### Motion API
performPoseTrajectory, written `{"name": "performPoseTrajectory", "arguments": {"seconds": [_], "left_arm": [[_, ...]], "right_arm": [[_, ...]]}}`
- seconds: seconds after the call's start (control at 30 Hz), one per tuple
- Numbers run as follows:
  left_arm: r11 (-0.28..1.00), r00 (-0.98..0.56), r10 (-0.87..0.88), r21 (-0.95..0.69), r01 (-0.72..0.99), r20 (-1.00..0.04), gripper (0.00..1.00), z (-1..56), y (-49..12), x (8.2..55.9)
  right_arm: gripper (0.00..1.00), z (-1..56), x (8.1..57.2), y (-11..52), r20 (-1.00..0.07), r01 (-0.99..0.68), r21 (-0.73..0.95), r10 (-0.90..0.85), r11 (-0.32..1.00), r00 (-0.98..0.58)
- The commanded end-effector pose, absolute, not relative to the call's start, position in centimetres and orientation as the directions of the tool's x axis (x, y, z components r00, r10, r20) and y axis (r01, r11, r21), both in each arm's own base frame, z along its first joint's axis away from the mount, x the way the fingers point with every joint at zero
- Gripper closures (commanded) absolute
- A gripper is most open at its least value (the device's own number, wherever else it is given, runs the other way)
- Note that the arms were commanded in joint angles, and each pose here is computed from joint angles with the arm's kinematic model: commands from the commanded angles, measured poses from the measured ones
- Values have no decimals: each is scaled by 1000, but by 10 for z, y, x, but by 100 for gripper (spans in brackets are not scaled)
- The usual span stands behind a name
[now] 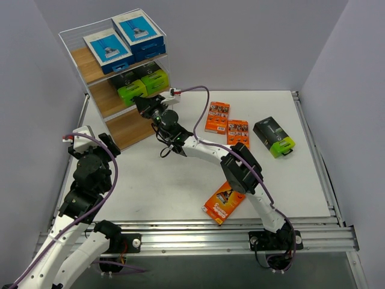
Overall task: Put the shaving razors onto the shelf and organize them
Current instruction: Place the shaving razor onto shelf
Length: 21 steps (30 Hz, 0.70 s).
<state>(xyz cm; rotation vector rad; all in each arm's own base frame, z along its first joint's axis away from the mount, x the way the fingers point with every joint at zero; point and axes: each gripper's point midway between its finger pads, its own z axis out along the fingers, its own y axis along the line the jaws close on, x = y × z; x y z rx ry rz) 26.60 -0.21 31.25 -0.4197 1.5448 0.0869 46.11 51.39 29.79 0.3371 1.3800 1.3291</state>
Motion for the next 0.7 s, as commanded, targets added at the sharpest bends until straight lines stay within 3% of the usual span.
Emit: {"name": "performPoseTrajectory", "arguments": {"seconds": [0.0,0.07,0.3,0.67], "left_arm": [[929,65,-212,-221,-298,-975,27,321,-4,267],[929,64,-212,-222,-297,-975,27,321,-5,267],[929,64,-212,-222,-297,-975,27,321,-4,267],[928,65,-207,-217,-302,-976,27,322,-3,267]], "right_arm": [[94,340,468,501,-434,-516,819,859,251,-272],[92,344,467,498,-431,-516,820,861,249,-270],[72,345,460,488,-430,-510,823,863,252,-267],[55,354,447,474,-441,-516,813,863,269,-246]]}}
